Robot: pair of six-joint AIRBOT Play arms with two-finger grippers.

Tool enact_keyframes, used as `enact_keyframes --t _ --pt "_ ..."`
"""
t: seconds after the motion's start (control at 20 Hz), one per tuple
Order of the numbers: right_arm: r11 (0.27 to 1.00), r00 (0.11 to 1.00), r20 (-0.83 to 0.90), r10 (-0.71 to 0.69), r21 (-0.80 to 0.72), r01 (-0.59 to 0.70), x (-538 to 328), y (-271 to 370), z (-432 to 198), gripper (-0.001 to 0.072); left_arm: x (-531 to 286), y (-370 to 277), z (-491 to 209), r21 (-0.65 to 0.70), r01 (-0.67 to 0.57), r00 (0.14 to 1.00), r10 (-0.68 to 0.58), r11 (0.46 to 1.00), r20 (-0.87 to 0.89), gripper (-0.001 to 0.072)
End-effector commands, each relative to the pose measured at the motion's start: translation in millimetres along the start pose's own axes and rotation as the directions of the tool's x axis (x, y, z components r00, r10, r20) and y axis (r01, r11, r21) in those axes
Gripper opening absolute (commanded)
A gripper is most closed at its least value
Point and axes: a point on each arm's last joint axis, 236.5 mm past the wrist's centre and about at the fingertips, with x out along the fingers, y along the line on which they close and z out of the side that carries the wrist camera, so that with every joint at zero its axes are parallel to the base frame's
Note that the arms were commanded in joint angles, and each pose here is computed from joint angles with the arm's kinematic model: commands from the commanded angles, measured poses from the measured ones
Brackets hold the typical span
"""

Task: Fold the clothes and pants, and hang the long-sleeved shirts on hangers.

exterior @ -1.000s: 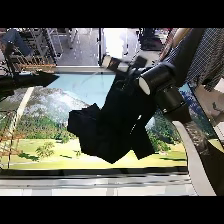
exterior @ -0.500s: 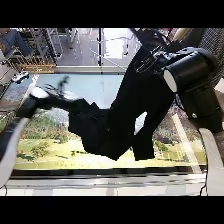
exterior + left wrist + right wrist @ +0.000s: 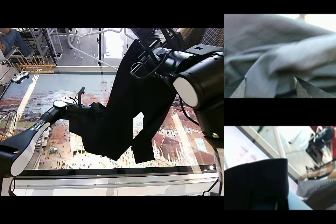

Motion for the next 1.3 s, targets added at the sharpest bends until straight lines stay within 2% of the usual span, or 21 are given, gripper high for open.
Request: enact_keyframes --t 0.0,0.15,0.3,0.5,0.55,0.6,0.75,0.85,0.95,1.15,1.25 --pt "0.999 0.998 0.058 0.029 -0.021 -0.028 -22 9 16 0.0036 -22 -32 25 0.003 0.188 0.979 -0.188 0.982 0.083 0.065" --pt "0.999 0.996 0.081 0.036 -0.017 -0.035 -32 9 21 0.0036 -20 -16 11 0.028 0.137 0.99 -0.138 0.99 0.023 0.065" --pt "0.999 0.996 0.081 0.038 -0.016 -0.037 -32 9 21 0.0036 -4 -11 -10 0.122 0.11 0.993 -0.105 0.986 -0.046 0.065" --pt "0.995 0.991 0.097 0.094 0.003 -0.095 -33 23 25 0.0036 20 -2 14 0.109 0.024 0.995 -0.034 0.994 0.09 0.0638" --pt "0.993 0.988 0.103 0.115 0.009 -0.116 -34 27 26 0.0036 23 -7 20 0.122 0.029 0.991 -0.044 0.992 0.124 0.0461" --pt "0.991 0.986 0.105 0.127 0.013 -0.129 -34 30 27 0.0036 22 -15 26 0.164 0.053 0.986 -0.077 0.985 0.146 0.0043" --pt "0.99 0.99 0.046 0.135 0.022 -0.136 -31 29 11 0.0036 -16 -30 68 0.13 0.113 0.947 -0.146 0.985 0.285 0.002" --pt "0.973 0.975 -0.001 0.222 0.061 -0.221 -30 40 -4 0.0036 -66 -24 106 0.124 0.093 0.912 -0.135 0.988 0.387 0.0019" --pt "0.935 0.94 0.023 0.342 0.095 -0.342 -31 58 -5 0.0034 -109 -20 136 0.125 0.063 0.885 -0.113 0.99 0.452 0.0018" --pt "0.938 0.946 -0.008 0.325 0.132 -0.321 -20 43 -19 0.0034 -152 -32 163 0.178 0.024 0.863 -0.11 0.984 0.493 0.0018" --pt "0.937 0.935 -0.066 0.349 0.028 -0.348 -17 47 -36 0.0034 -164 -35 170 0.168 0.033 0.852 -0.115 0.985 0.51 0.0018"
